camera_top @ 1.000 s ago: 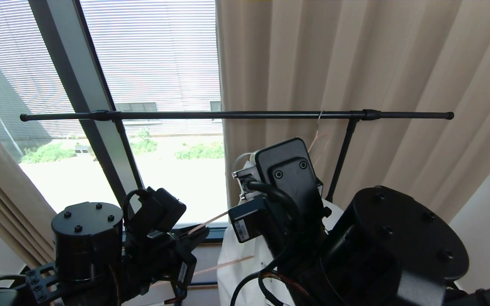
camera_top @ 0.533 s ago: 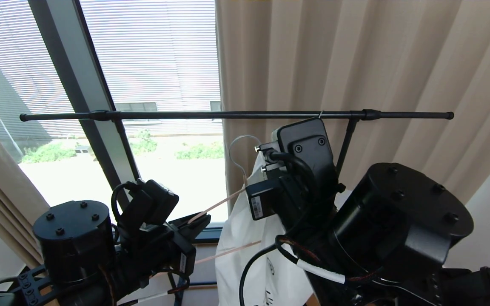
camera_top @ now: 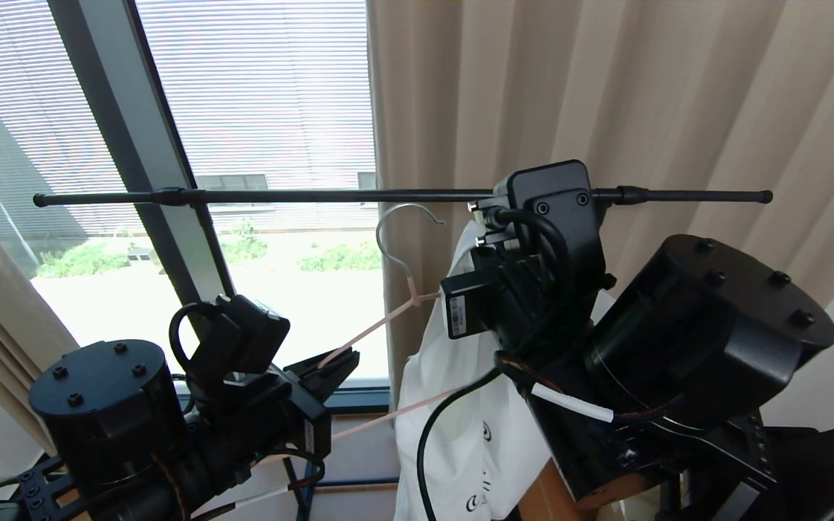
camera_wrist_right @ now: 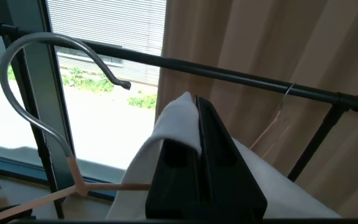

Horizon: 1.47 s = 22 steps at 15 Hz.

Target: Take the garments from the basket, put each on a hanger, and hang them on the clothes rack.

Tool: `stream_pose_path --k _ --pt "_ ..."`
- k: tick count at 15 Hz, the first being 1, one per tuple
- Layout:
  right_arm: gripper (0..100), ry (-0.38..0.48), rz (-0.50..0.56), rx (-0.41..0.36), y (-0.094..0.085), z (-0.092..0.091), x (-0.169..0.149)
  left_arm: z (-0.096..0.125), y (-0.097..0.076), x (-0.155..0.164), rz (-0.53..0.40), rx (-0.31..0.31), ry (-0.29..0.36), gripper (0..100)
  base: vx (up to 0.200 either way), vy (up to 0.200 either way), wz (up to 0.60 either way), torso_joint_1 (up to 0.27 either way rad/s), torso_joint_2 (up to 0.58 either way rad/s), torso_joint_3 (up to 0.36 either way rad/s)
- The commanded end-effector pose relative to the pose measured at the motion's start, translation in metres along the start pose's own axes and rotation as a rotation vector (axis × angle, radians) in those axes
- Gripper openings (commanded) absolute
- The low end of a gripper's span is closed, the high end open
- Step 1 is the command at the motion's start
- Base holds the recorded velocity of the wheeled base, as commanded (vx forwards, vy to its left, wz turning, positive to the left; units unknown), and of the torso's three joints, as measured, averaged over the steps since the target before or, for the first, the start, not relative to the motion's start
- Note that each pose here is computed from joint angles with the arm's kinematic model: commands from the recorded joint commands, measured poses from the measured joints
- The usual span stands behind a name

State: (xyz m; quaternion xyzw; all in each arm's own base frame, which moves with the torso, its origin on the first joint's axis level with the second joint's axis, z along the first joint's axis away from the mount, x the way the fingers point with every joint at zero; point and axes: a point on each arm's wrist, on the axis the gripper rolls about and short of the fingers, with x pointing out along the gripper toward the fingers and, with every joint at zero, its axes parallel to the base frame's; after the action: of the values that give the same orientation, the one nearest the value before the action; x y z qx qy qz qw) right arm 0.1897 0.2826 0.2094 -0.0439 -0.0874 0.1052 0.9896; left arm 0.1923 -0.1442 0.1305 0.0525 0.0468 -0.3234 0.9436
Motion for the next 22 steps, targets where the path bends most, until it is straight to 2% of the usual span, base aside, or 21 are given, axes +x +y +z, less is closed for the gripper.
stream_pose_path --k 1,5,7,8,12,14,19,22 --pt "0 0.002 0.028 0.001 0.008 -0.001 -0.006 -0.002 -0.001 0.000 -0.006 0.000 0.007 0 0.000 0.000 0.00 0.000 0.00 0.000" --pt "0 0.005 0.077 0.005 0.021 -0.001 -0.018 -0.004 -0.002 0.000 -0.008 0.000 0.013 0 0.000 0.000 0.00 0.000 0.00 0.000" --pt "0 0.005 0.079 0.005 0.021 -0.002 -0.018 -0.005 -0.001 0.001 -0.006 0.000 0.018 0 0.000 0.000 0.00 0.000 0.00 0.000" --pt "100 -0.001 0.071 0.011 0.020 -0.001 -0.017 -0.005 -0.002 0.001 -0.008 0.000 0.018 0 0.000 0.000 0.00 0.000 0.00 0.000" --pt "100 -0.019 -0.015 0.016 -0.001 0.001 0.002 -0.004 -0.002 0.000 -0.008 0.002 -0.005 0 0.000 0.000 0.00 0.000 0.00 0.000" --pt "100 -0.021 -0.031 0.014 -0.005 0.001 0.006 -0.004 -0.002 -0.001 -0.007 0.002 -0.011 0 0.000 0.000 0.00 0.000 0.00 0.000" --pt "100 -0.017 -0.047 0.008 -0.006 -0.002 0.012 -0.004 -0.005 -0.002 -0.020 0.006 -0.009 0 0.000 0.000 0.00 0.000 0.00 0.000" --pt "100 -0.004 -0.012 0.000 0.005 -0.007 0.004 -0.003 -0.004 -0.001 -0.019 0.002 -0.021 0 0.000 0.000 0.00 0.000 0.00 0.000"
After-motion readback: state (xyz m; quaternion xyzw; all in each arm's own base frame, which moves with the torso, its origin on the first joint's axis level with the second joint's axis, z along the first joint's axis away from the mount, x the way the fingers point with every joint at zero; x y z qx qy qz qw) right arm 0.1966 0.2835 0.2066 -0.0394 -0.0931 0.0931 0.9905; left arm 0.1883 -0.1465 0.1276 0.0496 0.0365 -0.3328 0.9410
